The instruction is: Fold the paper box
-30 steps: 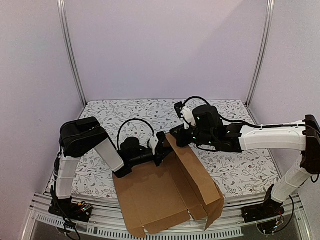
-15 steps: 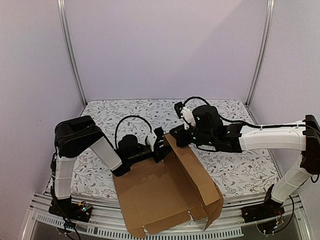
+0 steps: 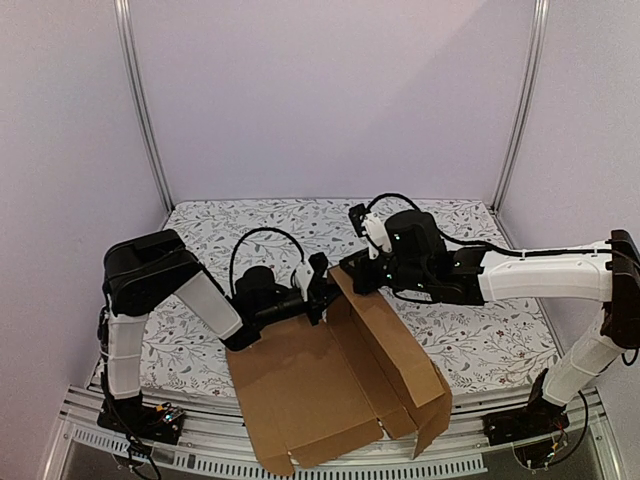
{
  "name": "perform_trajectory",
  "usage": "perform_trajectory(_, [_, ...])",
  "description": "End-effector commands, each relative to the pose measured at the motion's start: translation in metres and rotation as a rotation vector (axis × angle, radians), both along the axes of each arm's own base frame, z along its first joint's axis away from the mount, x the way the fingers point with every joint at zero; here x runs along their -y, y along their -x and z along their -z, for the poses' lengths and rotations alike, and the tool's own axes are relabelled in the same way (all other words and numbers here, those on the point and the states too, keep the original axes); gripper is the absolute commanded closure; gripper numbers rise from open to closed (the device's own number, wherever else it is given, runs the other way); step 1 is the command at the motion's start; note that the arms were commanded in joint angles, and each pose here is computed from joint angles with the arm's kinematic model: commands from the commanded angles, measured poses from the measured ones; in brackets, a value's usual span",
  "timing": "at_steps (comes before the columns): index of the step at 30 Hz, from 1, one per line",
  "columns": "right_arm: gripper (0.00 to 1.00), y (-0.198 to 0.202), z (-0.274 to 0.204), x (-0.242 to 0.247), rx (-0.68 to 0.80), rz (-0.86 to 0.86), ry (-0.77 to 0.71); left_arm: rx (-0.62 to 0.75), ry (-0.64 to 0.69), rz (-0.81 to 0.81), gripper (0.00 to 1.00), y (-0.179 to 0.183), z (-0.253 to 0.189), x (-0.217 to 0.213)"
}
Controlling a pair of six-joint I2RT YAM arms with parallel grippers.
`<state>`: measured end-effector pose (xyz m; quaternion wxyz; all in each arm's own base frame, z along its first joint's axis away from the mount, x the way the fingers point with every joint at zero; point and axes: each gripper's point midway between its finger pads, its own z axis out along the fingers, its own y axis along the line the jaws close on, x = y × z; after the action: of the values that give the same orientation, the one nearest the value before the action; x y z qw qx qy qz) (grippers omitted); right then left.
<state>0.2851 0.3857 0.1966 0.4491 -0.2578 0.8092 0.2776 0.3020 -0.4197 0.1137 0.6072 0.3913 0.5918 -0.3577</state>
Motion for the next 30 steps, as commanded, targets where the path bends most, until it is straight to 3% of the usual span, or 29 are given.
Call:
perform_trajectory(1, [1.00,0.015,0.028,0.008,-0.065,-0.018,0.079,0.015,0.014,-0.002,1.00,-0.001,-0.013,0.001])
perform_trajectory(10, [0.99,0.014,0.026,0.010,-0.060,-0.014,0.077,0.014,0.013,-0.017,1.00,-0.001,-0.014,-0.002])
perform_trajectory(20, [0.57,0.014,-0.006,0.030,0.010,0.027,0.089,-0.005,-0.035,-0.171,1.00,-0.021,-0.013,-0.021])
perform_trajectory(30, [0.51,0.027,-0.048,0.083,0.090,0.105,0.150,-0.089,-0.025,-0.475,1.00,-0.054,-0.019,-0.071])
